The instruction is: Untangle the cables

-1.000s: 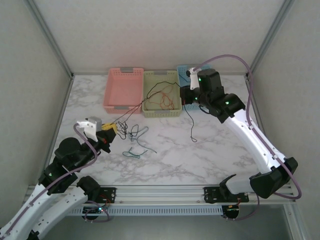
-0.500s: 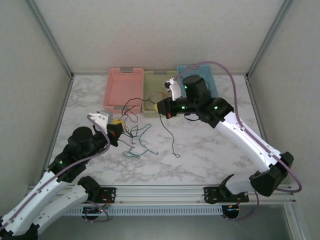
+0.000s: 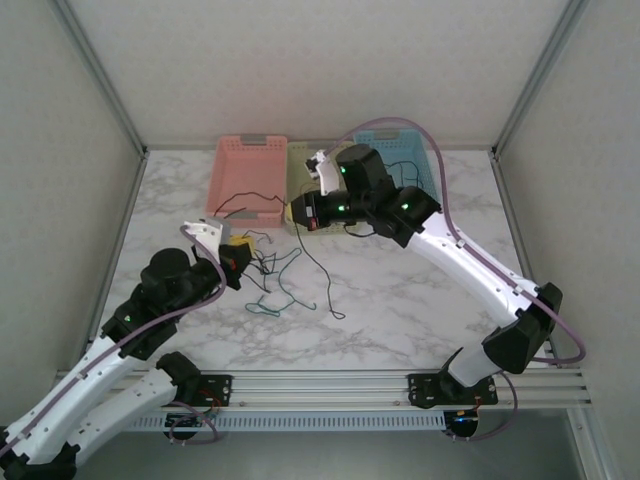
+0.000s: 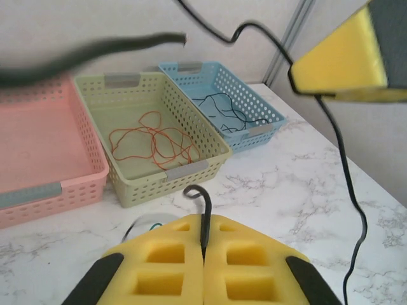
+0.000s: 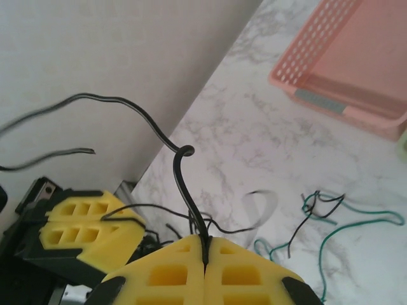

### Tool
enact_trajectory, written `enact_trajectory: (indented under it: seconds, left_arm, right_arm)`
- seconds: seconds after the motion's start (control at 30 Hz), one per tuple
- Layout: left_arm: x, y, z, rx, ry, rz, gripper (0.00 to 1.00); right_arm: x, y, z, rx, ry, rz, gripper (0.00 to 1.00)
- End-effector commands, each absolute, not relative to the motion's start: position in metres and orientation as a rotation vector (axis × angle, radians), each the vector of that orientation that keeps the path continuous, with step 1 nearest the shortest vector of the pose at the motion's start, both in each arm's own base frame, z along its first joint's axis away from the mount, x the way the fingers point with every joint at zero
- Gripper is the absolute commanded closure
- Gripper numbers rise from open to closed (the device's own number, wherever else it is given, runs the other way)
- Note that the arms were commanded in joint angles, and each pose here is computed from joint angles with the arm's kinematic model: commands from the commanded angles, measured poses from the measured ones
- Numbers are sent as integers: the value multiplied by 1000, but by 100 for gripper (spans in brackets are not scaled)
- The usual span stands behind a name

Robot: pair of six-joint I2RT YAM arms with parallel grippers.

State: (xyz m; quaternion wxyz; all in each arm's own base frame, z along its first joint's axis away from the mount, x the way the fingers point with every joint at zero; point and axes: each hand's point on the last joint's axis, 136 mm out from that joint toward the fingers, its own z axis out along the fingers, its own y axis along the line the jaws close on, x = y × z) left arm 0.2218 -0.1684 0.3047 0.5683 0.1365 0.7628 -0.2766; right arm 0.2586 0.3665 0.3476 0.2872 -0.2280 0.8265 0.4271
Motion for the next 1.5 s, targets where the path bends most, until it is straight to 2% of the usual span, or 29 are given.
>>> enact_trajectory:
  seconds: [0.0, 0.2, 0.57, 0.8, 1.03, 1.23, 1.47]
  left_arm:
    - [217, -160, 301, 321, 1804, -616, 100]
    - [209, -148, 298, 294, 1809, -591, 100]
    - [205, -144, 301, 291, 1802, -593, 100]
    - [204, -143, 301, 290, 1799, -596, 100]
    - [202, -141, 302, 288, 1795, -597, 100]
    - [202, -142, 300, 290, 1799, -601, 100]
    - [202, -143, 300, 286, 1793, -606, 100]
  right_arm:
    - [279, 340, 375, -526, 2136, 1016, 100]
    - [317, 295, 405, -344, 2038, 973, 100]
    - [432, 188, 438, 35, 1752, 478, 100]
    - [510, 142, 417, 254, 1735, 269, 100]
    - [566, 127, 395, 298, 1719, 203, 100]
    - [593, 108, 365, 323, 1756, 172, 100]
    - [592, 87, 298, 304, 1880, 69, 100]
